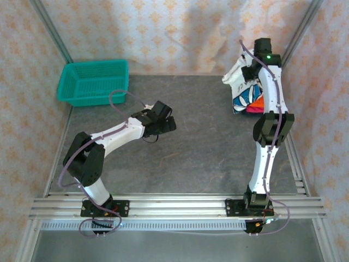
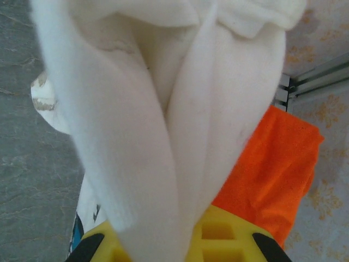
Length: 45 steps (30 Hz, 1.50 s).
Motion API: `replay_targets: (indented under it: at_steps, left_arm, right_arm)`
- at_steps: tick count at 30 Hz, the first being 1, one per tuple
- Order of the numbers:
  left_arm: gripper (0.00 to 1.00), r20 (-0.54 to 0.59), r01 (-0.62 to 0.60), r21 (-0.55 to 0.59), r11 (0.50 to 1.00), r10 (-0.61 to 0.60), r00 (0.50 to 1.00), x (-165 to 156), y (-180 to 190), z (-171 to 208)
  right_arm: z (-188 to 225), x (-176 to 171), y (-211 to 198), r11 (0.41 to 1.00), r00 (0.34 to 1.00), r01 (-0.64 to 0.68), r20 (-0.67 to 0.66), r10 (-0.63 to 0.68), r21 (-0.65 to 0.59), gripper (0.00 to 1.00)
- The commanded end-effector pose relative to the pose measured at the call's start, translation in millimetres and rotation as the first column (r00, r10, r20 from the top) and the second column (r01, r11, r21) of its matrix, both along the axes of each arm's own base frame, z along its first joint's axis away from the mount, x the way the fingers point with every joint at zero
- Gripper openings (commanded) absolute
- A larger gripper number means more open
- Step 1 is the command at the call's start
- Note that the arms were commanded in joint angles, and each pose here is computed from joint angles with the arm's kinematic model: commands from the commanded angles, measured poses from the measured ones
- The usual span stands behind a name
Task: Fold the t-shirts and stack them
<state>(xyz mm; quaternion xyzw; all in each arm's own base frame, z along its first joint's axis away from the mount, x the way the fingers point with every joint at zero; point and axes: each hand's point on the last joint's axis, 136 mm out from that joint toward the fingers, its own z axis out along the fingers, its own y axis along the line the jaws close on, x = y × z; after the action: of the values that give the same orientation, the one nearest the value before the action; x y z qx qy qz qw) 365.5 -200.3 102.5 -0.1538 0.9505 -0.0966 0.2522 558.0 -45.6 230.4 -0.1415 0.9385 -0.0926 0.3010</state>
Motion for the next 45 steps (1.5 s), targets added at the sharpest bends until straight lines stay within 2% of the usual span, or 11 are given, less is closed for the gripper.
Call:
replay_targets:
  at_steps: [1, 6, 9, 19, 23, 29, 33, 36, 40, 45]
  left_arm:
    - [0.99, 0.041, -0.024, 0.017, 1.0, 0.023, 0.999, 1.5, 9.2, 18.5]
    - [0.99, 0.043, -0.037, 0.014, 0.999, 0.037, 0.998, 1.0, 11.0, 18.2]
    - [0.99, 0.031, -0.033, 0.009, 0.999, 0.032, 0.999, 2.0, 7.7, 14.1]
    - [0.99, 0.04, -0.025, 0.005, 1.0, 0.024, 0.999, 6.5, 3.4, 17.2]
    - [0.99, 0.037, -0.019, 0.01, 1.0, 0.019, 0.999, 5.1, 4.3, 14.5]
    - [0.99, 0.039, -0.009, 0.011, 1.0, 0.009, 0.999, 5.0, 3.2, 13.8]
    - [0.99, 0.043, -0.009, 0.016, 1.0, 0.009, 0.999, 4.7, 5.1, 14.6]
    - [0.99, 0.041, -0.007, 0.019, 1.0, 0.006, 0.999, 3.4, 6.0, 14.2]
    - [0.99, 0.039, -0.002, 0.016, 1.0, 0.001, 0.999, 2.0, 5.6, 13.3]
    - [0.99, 0.029, 0.011, 0.002, 1.0, -0.011, 1.0, 2.6, 0.7, 10.0]
  right_arm:
    - [11.8, 5.4, -22.7, 1.0, 0.999, -0.002, 0.043, 0.001, 0.03, 0.0]
    - [-3.9, 4.4, -55.3, 0.997, 0.998, 0.056, 0.027, -0.058, 0.056, 0.0]
    - [-11.9, -0.8, -44.7, 0.991, 0.999, 0.032, 0.002, -0.032, 0.13, 0.0]
    - [-2.6, -26.7, 51.2, 0.963, 0.986, -0.145, -0.045, 0.159, 0.229, 0.0]
    - [19.0, -41.0, 100.2, 0.903, 0.973, -0.218, 0.012, 0.23, 0.369, 0.0]
    - [37.9, -67.5, 170.3, 0.82, 0.936, -0.336, 0.067, 0.345, 0.464, 0.0]
    - [52.5, -75.0, 197.4, 0.739, 0.933, -0.345, 0.127, 0.337, 0.579, 0.0]
    - [24.7, -78.4, 192.7, 0.747, 0.957, -0.27, 0.087, 0.275, 0.607, 0.0]
    - [-48.5, -90.8, 171.3, 0.79, 0.981, -0.1, -0.074, 0.181, 0.605, 0.0]
    - [-120.9, -102.7, 143.0, 0.804, 0.976, 0.046, -0.197, 0.089, 0.593, 0.0]
